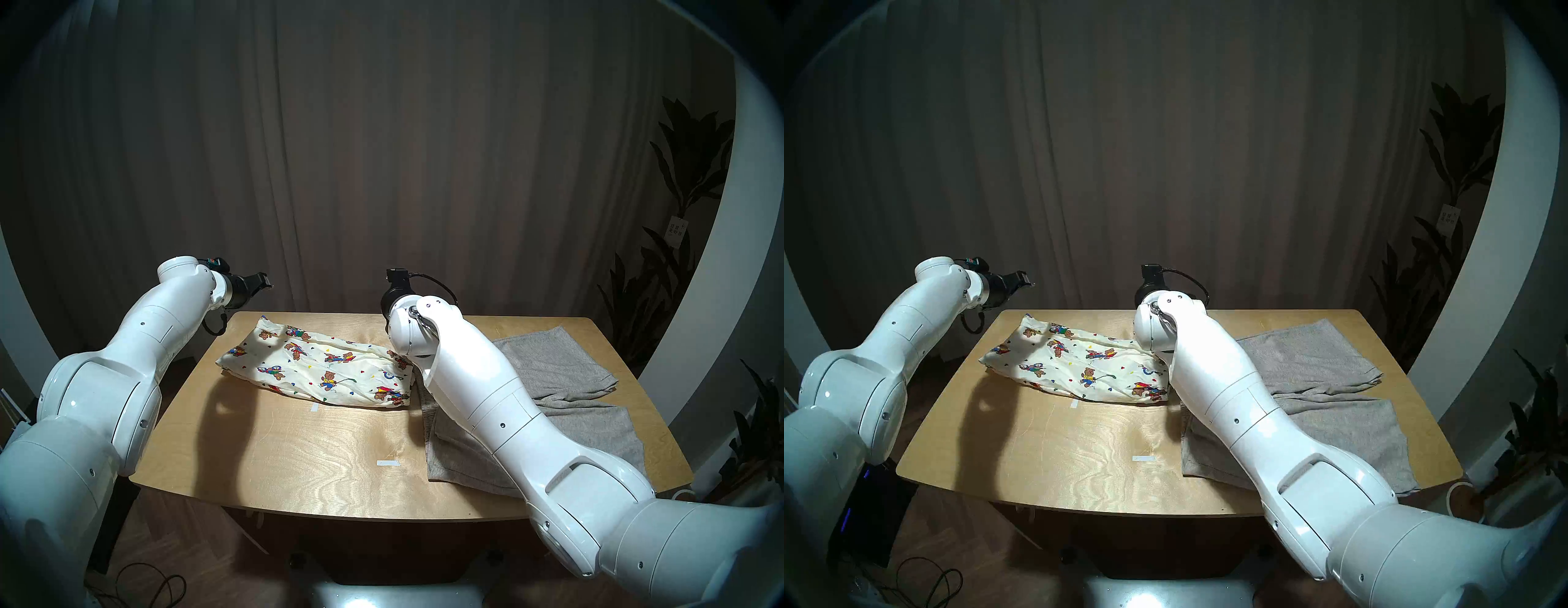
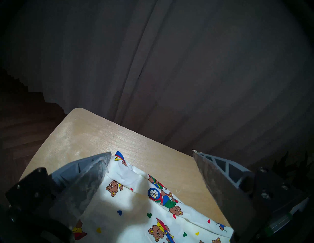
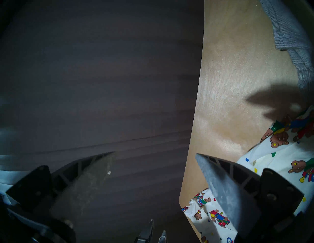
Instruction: Fold pants twice and stack them
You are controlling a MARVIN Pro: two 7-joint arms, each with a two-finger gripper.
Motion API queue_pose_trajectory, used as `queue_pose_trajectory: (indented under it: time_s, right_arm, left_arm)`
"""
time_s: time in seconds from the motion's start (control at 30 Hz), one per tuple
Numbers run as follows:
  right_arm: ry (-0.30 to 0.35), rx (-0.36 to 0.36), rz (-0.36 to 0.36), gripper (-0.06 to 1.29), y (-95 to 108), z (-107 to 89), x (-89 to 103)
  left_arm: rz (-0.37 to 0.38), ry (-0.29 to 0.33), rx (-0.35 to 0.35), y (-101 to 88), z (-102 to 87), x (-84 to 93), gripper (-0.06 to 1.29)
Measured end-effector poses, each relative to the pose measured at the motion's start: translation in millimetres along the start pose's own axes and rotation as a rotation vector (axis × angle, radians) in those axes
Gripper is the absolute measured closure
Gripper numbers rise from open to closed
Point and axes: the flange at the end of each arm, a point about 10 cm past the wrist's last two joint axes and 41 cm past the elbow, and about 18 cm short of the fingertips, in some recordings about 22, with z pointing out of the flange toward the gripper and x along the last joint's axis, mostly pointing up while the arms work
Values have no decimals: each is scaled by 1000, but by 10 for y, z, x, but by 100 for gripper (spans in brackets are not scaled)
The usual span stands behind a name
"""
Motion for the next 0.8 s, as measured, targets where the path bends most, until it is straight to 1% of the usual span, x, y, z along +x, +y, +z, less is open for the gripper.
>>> queue_pose_trajectory:
  time_s: [0.17, 0.3, 0.53, 0.63, 0.7, 0.8]
  right_arm:
    - [-21, 8, 28, 1, 50, -100, 14]
    - [-36, 14, 46, 1, 88, -182, 24]
    - [-63, 27, 80, 1, 146, -351, 60]
    - [-69, 29, 87, 1, 163, -391, 72]
    - [-75, 30, 95, 1, 190, -441, 89]
    - [-80, 30, 103, 1, 222, -491, 110]
  left_arm:
    - [-26, 0, -31, -156, -37, -87, 2]
    - [-58, 13, -64, -268, -79, -135, 2]
    - [-127, 64, -153, -428, -181, -183, 2]
    - [-141, 76, -172, -469, -209, -202, 2]
    - [-158, 89, -193, -531, -244, -235, 2]
    - [-174, 97, -203, -616, -278, -289, 2]
